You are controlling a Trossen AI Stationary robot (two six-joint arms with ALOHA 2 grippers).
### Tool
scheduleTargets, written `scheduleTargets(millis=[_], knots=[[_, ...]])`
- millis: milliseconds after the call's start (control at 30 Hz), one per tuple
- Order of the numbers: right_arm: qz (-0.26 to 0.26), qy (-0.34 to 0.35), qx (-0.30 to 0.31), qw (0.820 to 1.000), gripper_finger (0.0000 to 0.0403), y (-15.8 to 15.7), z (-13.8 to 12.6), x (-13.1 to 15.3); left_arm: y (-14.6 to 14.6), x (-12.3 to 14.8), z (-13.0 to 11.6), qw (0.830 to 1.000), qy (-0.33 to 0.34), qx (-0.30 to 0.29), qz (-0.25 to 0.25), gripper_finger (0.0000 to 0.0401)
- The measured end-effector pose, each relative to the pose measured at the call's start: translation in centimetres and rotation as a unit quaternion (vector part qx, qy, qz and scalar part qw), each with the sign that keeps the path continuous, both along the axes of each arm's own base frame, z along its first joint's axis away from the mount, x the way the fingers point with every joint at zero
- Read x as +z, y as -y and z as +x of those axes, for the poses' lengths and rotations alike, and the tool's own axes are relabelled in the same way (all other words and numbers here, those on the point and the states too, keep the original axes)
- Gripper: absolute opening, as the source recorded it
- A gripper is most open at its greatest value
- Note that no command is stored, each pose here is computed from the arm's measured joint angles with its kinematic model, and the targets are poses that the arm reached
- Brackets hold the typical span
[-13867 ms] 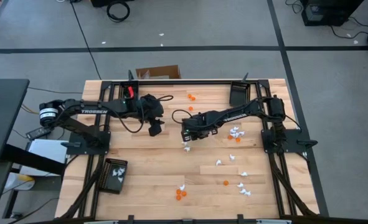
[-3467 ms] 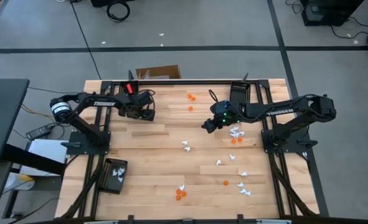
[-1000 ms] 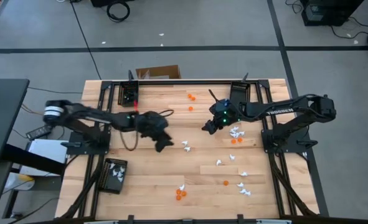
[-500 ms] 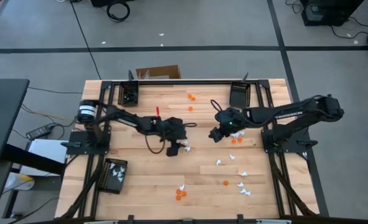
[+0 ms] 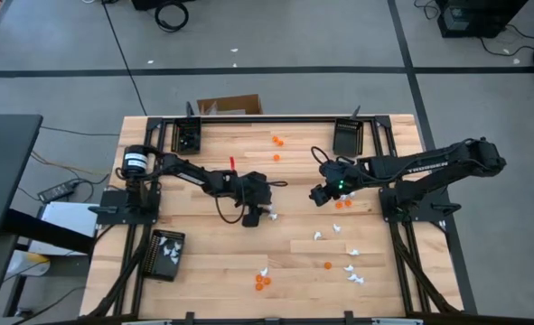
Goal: Sort Halloween decoration
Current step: Put the white ghost toy into the bottom black basket
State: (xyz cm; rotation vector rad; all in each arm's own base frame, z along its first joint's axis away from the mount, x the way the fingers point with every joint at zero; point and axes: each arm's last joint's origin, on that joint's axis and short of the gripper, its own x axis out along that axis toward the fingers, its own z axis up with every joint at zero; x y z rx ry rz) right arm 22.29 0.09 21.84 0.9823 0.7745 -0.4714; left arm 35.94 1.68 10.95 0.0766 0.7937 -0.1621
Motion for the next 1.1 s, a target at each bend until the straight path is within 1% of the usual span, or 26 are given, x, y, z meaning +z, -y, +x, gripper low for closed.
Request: scheduleTargets(millis=[233,333,433,500,567,633,700,733,767,800,867,967,1067,1100], knots=[[-0.003,0.0,-0.007,1.0,0.0162,0.0,0.0,0.0,0.0,0.0,0.0,1.0,-0.002,0.001,-0.001,0.0076],[-0.004,0.0,-0.008,1.0,0.0162,0.0,0.0,0.0,-0.3,0.1,-0.1,1.0,-0.003,0.018,-0.015,0.0054],[-0.008,0.001,-0.012,1.0,0.0162,0.1,0.0,0.0,-1.0,0.6,-0.5,0.996,-0.016,0.066,-0.057,0.0055],[-0.014,0.001,-0.014,1.0,0.0162,0.1,0.0,0.0,-1.6,1.5,-1.1,0.993,-0.029,0.092,-0.073,0.0062],[-0.019,0.001,-0.011,1.0,0.0162,0.2,0.0,0.0,-1.9,3.0,-2.0,0.99,-0.043,0.104,-0.089,0.0067],[-0.024,0.0,-0.008,1.0,0.0162,0.3,0.0,0.0,-1.6,4.8,-3.3,0.985,-0.074,0.087,-0.129,0.0066],[-0.029,-0.003,-0.004,1.0,0.0162,0.3,0.0,0.0,-0.6,6.7,-5.3,0.974,-0.123,0.047,-0.183,0.0062],[-0.03,-0.004,-0.002,1.0,0.0162,0.4,0.0,-0.1,0.0,7.6,-6.5,0.965,-0.154,0.033,-0.209,0.006],[-0.033,-0.004,0.0,0.999,0.0162,0.4,0.0,-0.1,0.8,8.4,-7.7,0.956,-0.185,0.023,-0.228,0.006],[-0.036,-0.004,0.003,0.999,0.0162,0.5,0.0,-0.1,1.6,9.2,-9.0,0.946,-0.22,0.018,-0.236,0.006],[-0.044,-0.006,0.007,0.999,0.0162,0.7,0.0,-0.1,3.3,10.1,-11.6,0.924,-0.299,0.016,-0.236,0.0061],[-0.054,-0.009,0.003,0.998,0.0162,1.4,-0.1,-0.1,5.6,11.1,-14.8,0.898,-0.375,0.027,-0.229,0.0065],[-0.06,-0.009,-0.006,0.998,0.0162,2.2,-0.1,-0.1,7.5,11.2,-17.1,0.882,-0.412,0.051,-0.224,0.0067],[-0.063,-0.008,-0.008,0.998,0.0162,2.5,-0.1,-0.1,8.1,11.1,-17.5,0.879,-0.416,0.054,-0.225,0.0067]])
